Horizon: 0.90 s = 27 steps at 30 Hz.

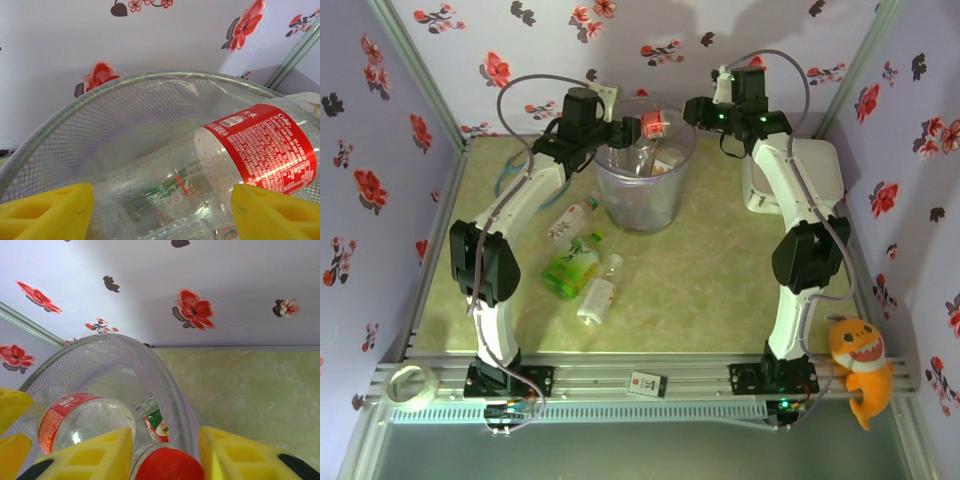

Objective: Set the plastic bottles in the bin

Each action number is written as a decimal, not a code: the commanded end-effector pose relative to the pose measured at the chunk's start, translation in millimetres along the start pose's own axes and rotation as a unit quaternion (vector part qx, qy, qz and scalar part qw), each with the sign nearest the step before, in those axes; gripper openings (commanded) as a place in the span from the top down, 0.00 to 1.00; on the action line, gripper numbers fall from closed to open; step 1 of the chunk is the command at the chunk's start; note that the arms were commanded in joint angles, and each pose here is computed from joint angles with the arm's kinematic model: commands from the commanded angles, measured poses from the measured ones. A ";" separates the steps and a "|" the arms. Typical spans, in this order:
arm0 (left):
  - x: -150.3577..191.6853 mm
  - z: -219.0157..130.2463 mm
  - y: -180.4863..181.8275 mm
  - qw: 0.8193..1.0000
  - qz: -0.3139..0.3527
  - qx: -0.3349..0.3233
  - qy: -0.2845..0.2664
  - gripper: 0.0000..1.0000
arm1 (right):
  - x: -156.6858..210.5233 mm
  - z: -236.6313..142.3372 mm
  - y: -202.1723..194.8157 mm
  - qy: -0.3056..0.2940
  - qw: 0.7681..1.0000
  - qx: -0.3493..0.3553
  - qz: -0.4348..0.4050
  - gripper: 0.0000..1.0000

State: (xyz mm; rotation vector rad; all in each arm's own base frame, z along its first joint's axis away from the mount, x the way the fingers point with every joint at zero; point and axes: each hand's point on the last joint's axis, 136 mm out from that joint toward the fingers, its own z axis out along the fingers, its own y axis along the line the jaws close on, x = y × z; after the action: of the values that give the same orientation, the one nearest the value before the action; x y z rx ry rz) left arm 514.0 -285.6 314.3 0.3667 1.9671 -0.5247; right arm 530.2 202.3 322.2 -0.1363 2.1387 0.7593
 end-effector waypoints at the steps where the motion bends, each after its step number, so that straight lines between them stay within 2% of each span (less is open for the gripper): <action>1: -8.2 -6.8 -4.9 1.000 -0.006 0.016 -0.006 0.26 | 34.1 0.9 11.0 0.058 0.998 -0.006 -0.010 0.56; 5: -32.9 -33.6 -13.8 0.999 0.019 0.025 -0.037 0.22 | 17.2 -14.2 21.7 0.032 0.999 -0.013 -0.020 0.40; 8: -50.7 -62.4 -18.0 0.997 0.042 0.022 -0.061 0.16 | 2.2 -29.3 30.0 0.010 0.999 -0.016 -0.028 0.25; 13: -61.4 -113.3 -13.5 0.996 0.067 -0.009 -0.065 0.09 | -15.2 -50.2 34.3 -0.022 0.999 -0.003 -0.032 0.16; 16: -33.8 -135.0 4.2 0.997 0.059 -0.047 -0.015 0.10 | -14.7 -58.7 26.4 -0.023 0.999 0.026 -0.037 0.16; 19: 17.6 -151.8 24.3 0.993 0.041 -0.081 0.069 0.12 | -3.5 -61.5 15.4 -0.011 0.998 0.049 -0.037 0.16; 23: 93.9 -171.9 38.5 0.974 0.004 -0.109 0.199 0.13 | 16.2 -59.9 4.7 0.005 0.998 0.059 -0.026 0.16; 27: 137.3 -180.1 53.7 0.958 -0.033 -0.134 0.250 0.11 | 36.5 -55.1 -3.9 0.023 0.998 0.061 -0.007 0.16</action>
State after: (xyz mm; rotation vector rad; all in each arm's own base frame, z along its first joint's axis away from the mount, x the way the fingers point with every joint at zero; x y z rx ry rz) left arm 367.5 -167.0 290.6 0.3519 2.3162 -0.2703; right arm 473.4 180.3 329.5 -0.1344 2.1975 0.6370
